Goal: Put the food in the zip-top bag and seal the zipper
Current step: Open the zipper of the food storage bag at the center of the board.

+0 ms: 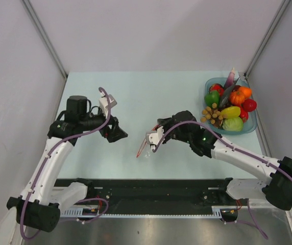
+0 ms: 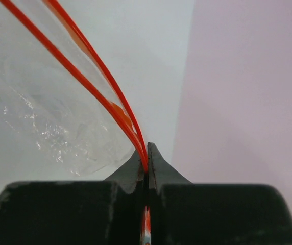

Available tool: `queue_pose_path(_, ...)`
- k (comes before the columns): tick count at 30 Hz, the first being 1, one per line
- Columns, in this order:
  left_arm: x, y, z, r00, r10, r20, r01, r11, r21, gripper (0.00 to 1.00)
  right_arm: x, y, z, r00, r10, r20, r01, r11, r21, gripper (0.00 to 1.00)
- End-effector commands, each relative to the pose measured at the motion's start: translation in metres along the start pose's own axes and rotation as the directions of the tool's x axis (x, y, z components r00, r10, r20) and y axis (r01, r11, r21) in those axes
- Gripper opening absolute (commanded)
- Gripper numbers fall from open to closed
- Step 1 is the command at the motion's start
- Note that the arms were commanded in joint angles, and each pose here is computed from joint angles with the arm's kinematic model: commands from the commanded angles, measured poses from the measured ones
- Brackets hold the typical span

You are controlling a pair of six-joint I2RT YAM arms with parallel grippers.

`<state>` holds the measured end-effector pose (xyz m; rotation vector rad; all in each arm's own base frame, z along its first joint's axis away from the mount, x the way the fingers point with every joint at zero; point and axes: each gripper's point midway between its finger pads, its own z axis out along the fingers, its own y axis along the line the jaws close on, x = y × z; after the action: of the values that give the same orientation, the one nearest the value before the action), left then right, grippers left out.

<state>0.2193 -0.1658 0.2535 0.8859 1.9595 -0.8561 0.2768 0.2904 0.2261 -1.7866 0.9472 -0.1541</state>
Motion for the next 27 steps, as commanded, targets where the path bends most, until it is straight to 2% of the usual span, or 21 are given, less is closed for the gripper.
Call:
queue_pose_path(1, -0.02, -0.01, 0.006, 1.0, 0.018, 0.01, -0.018, 1.0, 0.004, 0.91, -0.031, -0.054, -0.008, 0.994, -0.063, 0.088, 0.04, 0.971, 0.235, 0.0)
queue_pose_path(7, -0.03, -0.03, 0.028, 1.0, 0.026, -0.014, -0.025, 0.997, 0.078, 0.84, -0.035, -0.039, -0.006, 0.994, -0.056, 0.094, 0.035, 0.978, 0.208, 0.0)
queue_pose_path(12, -0.033, -0.042, 0.032, 0.999, 0.05, -0.02, -0.047, 0.992, 0.113, 0.84, -0.039, -0.035, -0.005, 0.995, -0.053, 0.087, 0.035, 0.981, 0.189, 0.0)
queue_pose_path(21, -0.016, -0.048, 0.047, 0.993, 0.067, -0.099, -0.058, 0.994, 0.095, 0.81, -0.042, -0.032, 0.004, 0.998, -0.042, 0.05, 0.034, 0.988, 0.151, 0.0)
queue_pose_path(27, -0.006, -0.038, 0.059, 0.989, 0.052, -0.136, -0.047, 0.998, 0.039, 0.75, -0.049, -0.029, 0.006, 0.997, -0.053, 0.057, 0.044, 0.989, 0.144, 0.0)
